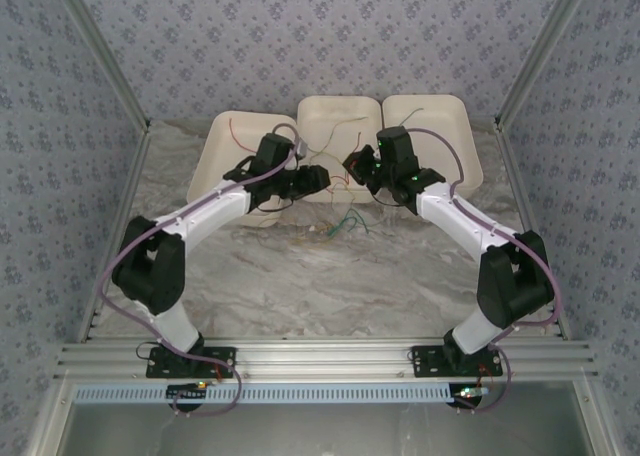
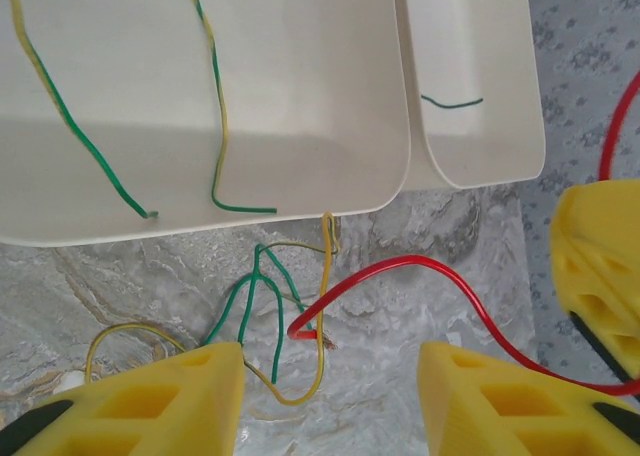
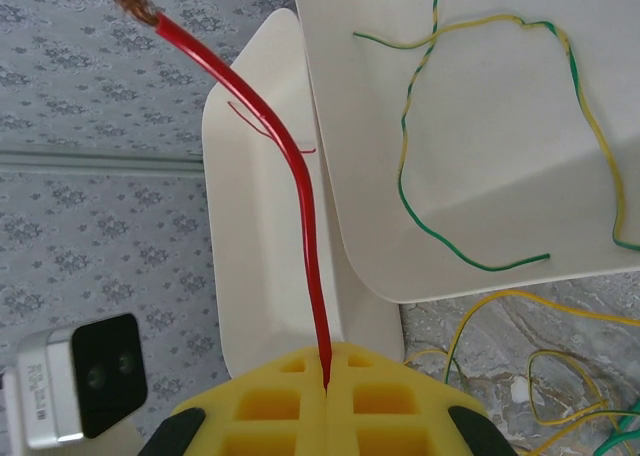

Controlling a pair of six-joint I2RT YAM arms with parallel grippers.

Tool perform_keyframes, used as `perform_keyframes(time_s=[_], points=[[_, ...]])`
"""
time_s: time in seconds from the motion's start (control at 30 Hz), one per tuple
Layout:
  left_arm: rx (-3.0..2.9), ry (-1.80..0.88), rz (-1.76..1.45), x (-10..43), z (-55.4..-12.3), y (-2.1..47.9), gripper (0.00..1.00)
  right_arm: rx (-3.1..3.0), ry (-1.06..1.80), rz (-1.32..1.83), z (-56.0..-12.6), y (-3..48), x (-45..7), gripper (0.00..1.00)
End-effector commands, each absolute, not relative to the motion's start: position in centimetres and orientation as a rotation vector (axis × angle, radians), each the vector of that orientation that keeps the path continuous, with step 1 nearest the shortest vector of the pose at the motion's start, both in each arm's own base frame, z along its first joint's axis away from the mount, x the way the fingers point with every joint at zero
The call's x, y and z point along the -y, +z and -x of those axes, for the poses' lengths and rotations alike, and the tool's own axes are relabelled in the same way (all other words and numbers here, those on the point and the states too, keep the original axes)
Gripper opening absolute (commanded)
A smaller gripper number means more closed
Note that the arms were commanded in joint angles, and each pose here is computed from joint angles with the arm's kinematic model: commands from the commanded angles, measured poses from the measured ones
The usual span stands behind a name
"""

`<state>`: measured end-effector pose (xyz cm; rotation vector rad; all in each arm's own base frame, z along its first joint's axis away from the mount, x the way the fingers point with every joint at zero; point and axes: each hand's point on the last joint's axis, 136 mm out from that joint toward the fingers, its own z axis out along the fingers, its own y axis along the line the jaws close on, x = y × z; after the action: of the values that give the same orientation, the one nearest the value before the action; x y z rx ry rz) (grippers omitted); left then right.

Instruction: Untangle the cables

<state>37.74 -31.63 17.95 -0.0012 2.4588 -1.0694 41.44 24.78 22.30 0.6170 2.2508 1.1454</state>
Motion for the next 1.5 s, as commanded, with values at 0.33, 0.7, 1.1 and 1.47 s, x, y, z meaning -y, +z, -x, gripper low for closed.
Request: perform_keyframes(time_s=[0.33,0.7,1.1,1.47], points=[[-2.472,-0.934,-0.109,32.8,-39.8,16.0,0.37,-2.249,1.194,-0.664,-41.2,23.2,-24.5,0.0],[-2.511,-0.748,-0.161,31.6,-39.6,15.2,0.0,-2.245,1.149,-0.701,-41.4,23.0,-22.9,0.0],[-2.356,0.042,-0.679,28.1,-37.4,18.9,0.0,-2.37,1.102,-0.625,-42.4,20.9,-24.0,0.0],[-2.306,0.099,-1.083,29.5,-31.8,15.9,0.0,-2.194,1.047,-0.661,-45.9,24.8,-19.8,0.0]])
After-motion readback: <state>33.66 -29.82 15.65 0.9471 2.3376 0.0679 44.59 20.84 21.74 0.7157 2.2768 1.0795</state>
